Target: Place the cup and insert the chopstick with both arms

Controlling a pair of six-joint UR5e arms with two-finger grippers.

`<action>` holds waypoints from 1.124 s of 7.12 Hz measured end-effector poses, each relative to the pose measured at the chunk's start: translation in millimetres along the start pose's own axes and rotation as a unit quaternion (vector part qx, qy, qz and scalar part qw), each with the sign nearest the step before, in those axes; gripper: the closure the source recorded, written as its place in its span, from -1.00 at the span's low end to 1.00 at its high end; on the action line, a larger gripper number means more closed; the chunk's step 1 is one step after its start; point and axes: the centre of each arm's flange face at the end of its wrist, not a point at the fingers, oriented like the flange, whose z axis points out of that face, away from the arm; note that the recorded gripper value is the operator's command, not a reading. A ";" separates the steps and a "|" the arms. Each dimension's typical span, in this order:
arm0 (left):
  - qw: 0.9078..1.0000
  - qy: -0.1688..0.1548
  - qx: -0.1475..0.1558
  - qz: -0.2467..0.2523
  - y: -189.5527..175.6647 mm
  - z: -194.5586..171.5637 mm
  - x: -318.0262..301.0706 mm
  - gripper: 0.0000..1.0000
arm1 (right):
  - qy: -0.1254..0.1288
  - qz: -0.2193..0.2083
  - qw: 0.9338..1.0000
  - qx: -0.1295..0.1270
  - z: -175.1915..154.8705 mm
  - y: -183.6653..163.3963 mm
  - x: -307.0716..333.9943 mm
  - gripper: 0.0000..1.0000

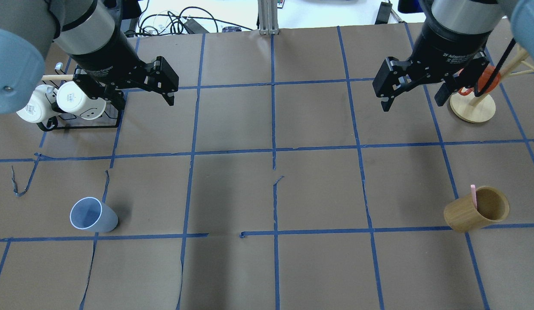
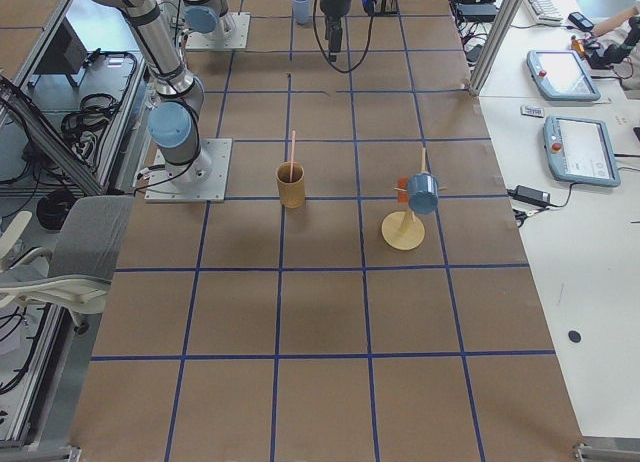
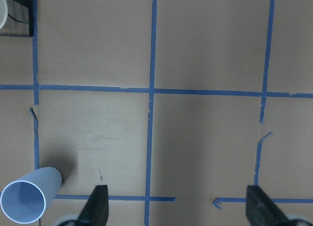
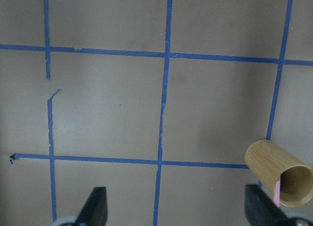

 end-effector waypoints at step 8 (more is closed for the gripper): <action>1.000 -0.005 0.002 -0.001 6.3 -3.1 -1.9 -1.00 | 0.010 -0.003 0.999 -0.031 4.7 7.8 1.8 -1.00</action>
